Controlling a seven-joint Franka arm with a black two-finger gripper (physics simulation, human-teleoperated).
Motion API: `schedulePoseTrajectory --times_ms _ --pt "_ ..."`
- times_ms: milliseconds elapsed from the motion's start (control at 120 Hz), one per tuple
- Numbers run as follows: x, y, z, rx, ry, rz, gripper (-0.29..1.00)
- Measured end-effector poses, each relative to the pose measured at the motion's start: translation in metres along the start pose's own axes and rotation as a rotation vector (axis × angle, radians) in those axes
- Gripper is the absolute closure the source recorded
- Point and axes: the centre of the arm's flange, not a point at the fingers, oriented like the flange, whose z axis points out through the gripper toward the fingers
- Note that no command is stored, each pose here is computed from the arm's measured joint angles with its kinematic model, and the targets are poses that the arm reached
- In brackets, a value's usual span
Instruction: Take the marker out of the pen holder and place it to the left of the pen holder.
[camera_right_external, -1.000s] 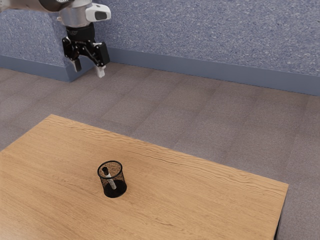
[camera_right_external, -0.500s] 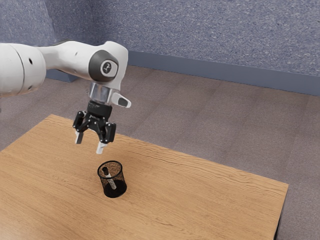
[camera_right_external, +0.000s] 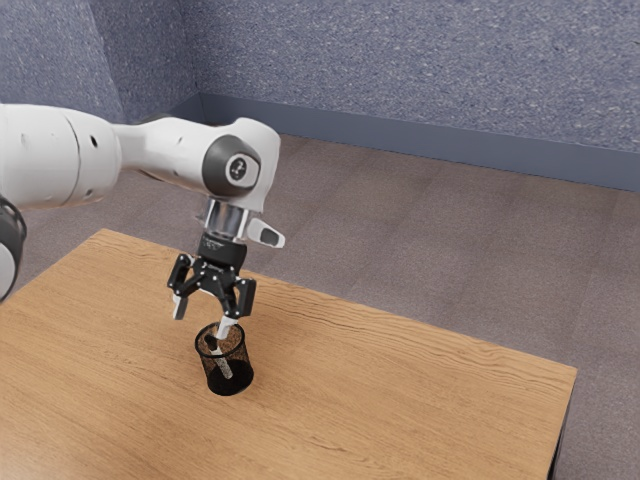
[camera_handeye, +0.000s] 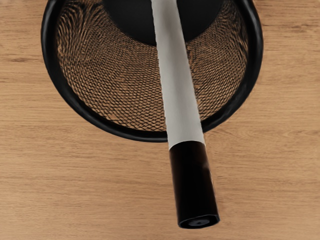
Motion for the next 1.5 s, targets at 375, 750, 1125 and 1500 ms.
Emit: schedulePoseTrajectory --times_ms 375,750,1125,1500 --pt "0.03 -0.025 0.028 -0.137 -0.076 -0.233 0.0" --pt "0.037 -0.024 0.025 -0.192 -0.087 -0.357 0.27" --pt "0.034 -0.026 0.022 -0.188 -0.083 -0.382 0.69" --pt "-0.043 -0.031 -0.045 -0.202 -0.012 -0.339 0.78"
